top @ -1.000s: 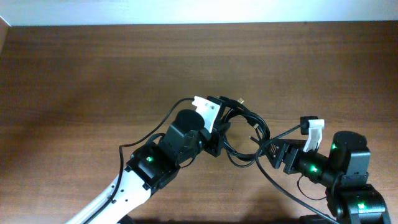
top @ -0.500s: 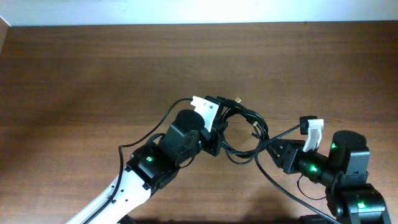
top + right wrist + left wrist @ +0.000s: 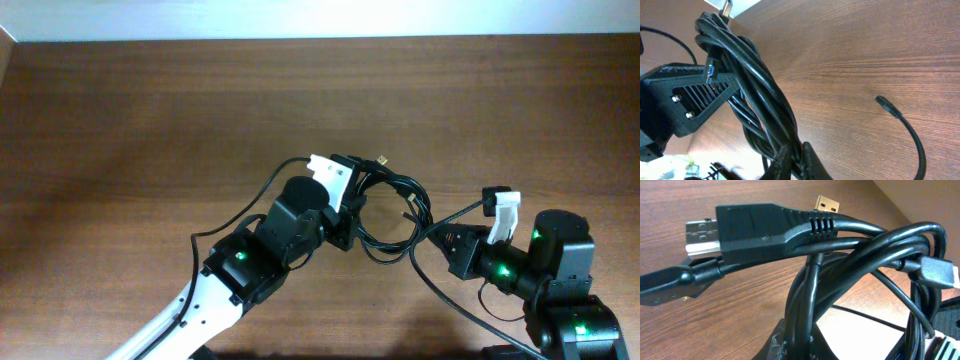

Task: Untangle cables

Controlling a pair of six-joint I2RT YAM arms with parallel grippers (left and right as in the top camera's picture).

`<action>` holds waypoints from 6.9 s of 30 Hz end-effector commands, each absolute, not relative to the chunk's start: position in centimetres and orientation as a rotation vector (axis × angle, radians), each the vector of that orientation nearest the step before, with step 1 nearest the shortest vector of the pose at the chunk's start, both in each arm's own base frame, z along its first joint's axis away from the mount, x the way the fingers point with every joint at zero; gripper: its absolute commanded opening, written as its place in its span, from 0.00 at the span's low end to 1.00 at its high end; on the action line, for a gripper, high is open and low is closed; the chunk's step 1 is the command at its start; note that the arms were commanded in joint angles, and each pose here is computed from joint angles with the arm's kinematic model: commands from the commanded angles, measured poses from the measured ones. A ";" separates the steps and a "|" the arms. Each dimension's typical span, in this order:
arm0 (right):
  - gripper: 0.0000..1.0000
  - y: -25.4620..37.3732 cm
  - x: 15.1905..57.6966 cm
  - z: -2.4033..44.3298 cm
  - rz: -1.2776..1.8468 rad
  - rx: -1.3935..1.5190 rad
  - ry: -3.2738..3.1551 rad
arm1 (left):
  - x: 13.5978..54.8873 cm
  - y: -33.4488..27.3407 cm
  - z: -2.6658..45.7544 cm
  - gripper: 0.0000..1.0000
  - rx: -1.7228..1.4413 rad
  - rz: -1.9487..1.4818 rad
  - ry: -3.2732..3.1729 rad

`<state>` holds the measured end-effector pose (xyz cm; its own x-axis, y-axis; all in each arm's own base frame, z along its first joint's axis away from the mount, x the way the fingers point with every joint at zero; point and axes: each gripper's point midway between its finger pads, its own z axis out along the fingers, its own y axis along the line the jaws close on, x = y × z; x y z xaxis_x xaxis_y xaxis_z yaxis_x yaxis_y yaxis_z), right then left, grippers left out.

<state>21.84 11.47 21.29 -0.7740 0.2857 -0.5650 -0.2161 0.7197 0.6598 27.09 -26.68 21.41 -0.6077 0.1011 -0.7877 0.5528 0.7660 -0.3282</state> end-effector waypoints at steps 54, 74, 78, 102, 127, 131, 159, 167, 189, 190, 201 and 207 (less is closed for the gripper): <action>0.76 9.3 22.3 19.7 0.771 0.072 2.312 | 20.0 -32.9 23.5 0.00 1.315 -0.636 1.648; 0.75 8.3 23.1 16.6 0.714 0.206 2.446 | 19.6 -31.8 26.0 0.00 1.264 -0.632 1.604; 0.75 8.3 23.1 16.6 0.715 0.205 2.446 | 21.2 -30.7 25.4 0.00 1.159 -0.557 1.705; 0.75 10.8 21.0 21.6 0.845 -0.100 2.225 | 26.1 -25.7 24.5 0.00 0.470 -0.474 2.034; 0.51 12.4 19.8 22.4 0.899 -0.330 2.158 | 25.7 -26.9 25.4 0.00 0.356 -0.648 2.046; 0.37 12.4 19.9 22.3 0.897 -0.328 2.159 | 25.4 -27.6 25.7 0.00 0.377 -0.693 2.036; 0.26 12.0 20.2 22.1 0.866 -0.308 2.168 | 24.4 -29.0 26.4 0.00 0.436 -0.798 2.014; 0.20 12.0 20.2 22.1 0.866 -0.307 2.168 | 24.2 -29.3 26.7 0.00 0.445 -0.820 2.004; 0.32 11.9 20.2 22.1 0.861 -0.306 2.168 | 25.1 -27.6 25.4 0.00 0.365 -0.714 2.058; 0.32 11.9 20.2 22.1 0.861 -0.306 2.168 | 25.1 -27.6 25.4 0.00 0.365 -0.714 2.057; 0.25 11.9 20.2 22.1 0.861 -0.306 2.169 | 24.8 -28.2 25.8 0.00 0.382 -0.753 2.045; 0.12 11.9 20.2 22.1 0.861 -0.306 2.169 | 24.8 -28.2 25.8 0.00 0.382 -0.753 2.045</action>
